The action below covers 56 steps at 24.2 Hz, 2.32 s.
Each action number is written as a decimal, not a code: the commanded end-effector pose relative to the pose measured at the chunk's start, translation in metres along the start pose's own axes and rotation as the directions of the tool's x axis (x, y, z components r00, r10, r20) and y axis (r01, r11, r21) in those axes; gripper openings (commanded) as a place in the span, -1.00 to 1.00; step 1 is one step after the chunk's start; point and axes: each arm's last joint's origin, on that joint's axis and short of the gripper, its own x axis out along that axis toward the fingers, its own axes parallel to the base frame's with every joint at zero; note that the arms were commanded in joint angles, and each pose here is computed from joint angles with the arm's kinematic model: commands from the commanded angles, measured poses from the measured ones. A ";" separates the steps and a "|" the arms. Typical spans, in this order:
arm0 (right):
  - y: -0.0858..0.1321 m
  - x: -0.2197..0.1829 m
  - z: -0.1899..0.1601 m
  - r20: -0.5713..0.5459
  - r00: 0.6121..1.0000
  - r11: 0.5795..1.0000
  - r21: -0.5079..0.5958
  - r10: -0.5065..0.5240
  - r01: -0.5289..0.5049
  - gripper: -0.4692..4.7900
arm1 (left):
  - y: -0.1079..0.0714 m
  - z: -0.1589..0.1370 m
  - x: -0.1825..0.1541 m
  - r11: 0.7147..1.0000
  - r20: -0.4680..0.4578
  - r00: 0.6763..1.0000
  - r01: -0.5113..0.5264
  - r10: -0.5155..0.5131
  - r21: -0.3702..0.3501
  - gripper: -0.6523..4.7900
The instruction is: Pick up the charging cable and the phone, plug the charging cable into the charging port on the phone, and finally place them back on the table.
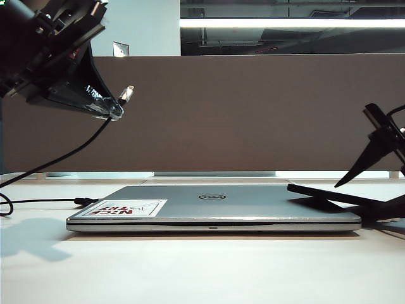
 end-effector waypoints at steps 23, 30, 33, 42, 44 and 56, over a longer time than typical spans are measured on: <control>-0.009 0.002 -0.002 0.045 0.995 0.995 -0.018 -0.093 0.094 -0.83 | 0.000 0.003 -0.001 1.000 0.013 1.000 0.001 -0.001 -0.002 -0.78; -0.006 0.001 -0.001 0.019 0.999 0.999 -0.022 -0.027 0.028 0.20 | 0.000 0.003 -0.001 1.000 0.013 1.000 0.001 -0.001 -0.001 -0.78; -0.004 0.001 0.001 0.010 1.000 0.999 -0.034 0.008 -0.008 0.47 | 0.000 0.003 -0.001 1.000 0.013 1.000 0.001 -0.001 -0.001 -0.78; -0.008 -0.003 0.007 0.026 0.999 0.999 0.003 0.041 -0.041 0.46 | 0.000 0.003 -0.001 1.000 0.013 1.000 0.001 -0.001 -0.002 -0.78; -0.008 -0.003 0.008 0.031 0.998 0.999 0.015 0.049 -0.049 0.46 | 0.000 0.003 -0.001 1.000 0.013 1.000 0.001 -0.001 -0.002 -0.78; -0.008 0.005 0.017 0.037 0.996 0.996 0.035 0.078 -0.079 0.39 | 0.000 0.003 -0.001 1.000 0.014 1.000 0.002 -0.002 -0.001 -0.78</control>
